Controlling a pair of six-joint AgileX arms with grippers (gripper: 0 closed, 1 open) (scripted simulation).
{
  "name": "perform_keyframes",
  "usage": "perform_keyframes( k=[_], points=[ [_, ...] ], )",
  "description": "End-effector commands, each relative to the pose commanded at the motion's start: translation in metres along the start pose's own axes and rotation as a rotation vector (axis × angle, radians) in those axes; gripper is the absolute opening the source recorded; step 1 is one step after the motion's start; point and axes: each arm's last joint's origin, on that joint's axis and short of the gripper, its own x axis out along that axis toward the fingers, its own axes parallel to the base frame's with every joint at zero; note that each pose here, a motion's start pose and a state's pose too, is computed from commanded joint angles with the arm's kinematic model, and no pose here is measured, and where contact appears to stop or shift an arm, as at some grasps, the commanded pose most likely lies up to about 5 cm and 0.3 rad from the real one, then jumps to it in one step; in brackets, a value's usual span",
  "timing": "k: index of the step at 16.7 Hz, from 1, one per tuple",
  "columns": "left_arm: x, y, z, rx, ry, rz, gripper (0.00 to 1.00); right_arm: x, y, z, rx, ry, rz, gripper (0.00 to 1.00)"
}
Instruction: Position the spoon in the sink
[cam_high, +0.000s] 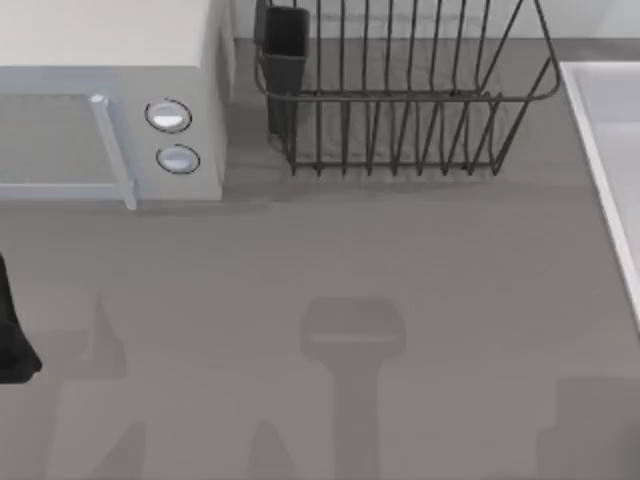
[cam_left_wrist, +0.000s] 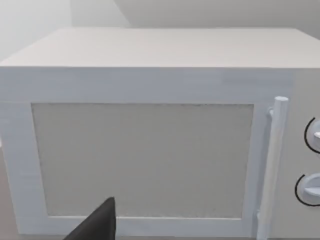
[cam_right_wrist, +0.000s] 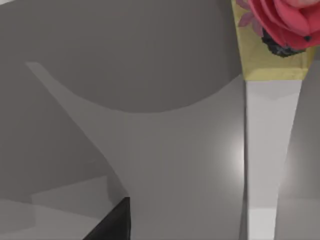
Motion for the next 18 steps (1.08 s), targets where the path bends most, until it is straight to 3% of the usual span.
perform_keyframes(
  k=[6,14,15,18],
  points=[
    [0.000,0.000,0.000,0.000,0.000,0.000,1.00,0.000,0.000,0.000,0.000,0.000,0.000,0.02],
    [0.000,0.000,0.000,0.000,0.000,0.000,1.00,0.000,0.000,0.000,0.000,0.000,0.000,0.00],
    [0.000,0.000,0.000,0.000,0.000,0.000,1.00,-0.022,0.000,0.001,0.040,0.016,0.000,0.00],
    [0.000,0.000,0.000,0.000,0.000,0.000,1.00,-0.031,-0.004,0.000,0.040,0.016,-0.005,0.00]
  ],
)
